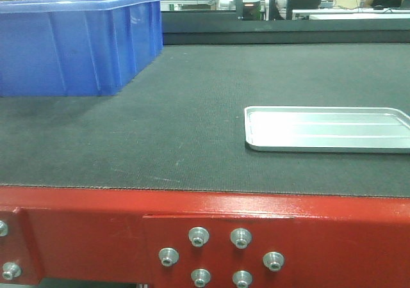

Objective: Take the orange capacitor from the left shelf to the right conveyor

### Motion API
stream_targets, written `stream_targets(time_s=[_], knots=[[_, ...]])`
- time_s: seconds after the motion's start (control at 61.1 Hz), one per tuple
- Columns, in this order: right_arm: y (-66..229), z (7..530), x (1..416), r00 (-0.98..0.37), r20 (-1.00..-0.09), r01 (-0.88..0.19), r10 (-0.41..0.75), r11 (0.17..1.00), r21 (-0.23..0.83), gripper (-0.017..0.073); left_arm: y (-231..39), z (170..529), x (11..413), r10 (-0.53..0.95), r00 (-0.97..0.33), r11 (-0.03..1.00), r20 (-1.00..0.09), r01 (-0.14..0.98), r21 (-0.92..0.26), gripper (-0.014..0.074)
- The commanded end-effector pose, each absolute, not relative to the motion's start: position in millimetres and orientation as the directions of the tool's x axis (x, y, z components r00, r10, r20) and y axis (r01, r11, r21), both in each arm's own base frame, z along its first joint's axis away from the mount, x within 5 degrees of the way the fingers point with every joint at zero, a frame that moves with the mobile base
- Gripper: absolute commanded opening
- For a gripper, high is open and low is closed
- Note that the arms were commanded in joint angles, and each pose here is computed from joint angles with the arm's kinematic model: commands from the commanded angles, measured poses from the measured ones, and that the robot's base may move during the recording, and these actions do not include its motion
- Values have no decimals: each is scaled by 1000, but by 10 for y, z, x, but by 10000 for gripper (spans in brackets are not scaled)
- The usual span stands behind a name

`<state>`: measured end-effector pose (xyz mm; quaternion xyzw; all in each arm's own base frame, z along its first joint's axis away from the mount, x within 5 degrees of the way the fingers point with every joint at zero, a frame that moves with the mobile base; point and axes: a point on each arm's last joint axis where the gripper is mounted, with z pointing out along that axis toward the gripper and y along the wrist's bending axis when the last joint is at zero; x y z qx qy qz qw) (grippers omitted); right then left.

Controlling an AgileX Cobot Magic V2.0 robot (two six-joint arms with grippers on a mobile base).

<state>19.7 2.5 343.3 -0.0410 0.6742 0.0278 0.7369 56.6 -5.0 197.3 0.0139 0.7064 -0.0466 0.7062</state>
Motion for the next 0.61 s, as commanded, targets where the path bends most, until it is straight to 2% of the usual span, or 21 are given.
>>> stream_targets(time_s=[0.0, 0.278, 0.442, 0.589], knots=[[18, 3586, 176, 192, -981, -81, -18, 996, -34, 157, -42, 2067, 552, -57, 98, 995, -994, 81, -49, -127], [29, 3613, 304, 178, -984, -82, -18, 996, -33, 146, -42, 2067, 552, -57, 98, 995, -994, 81, -49, -127], [71, 3702, 814, 75, -997, -84, -26, 996, -33, 127, -42, 2067, 552, -57, 98, 995, -994, 81, -49, -127], [122, 3731, 1389, 65, -998, -86, -20, 996, -26, 127, -42, 2067, 552, -57, 98, 995, -994, 81, -49, -127]])
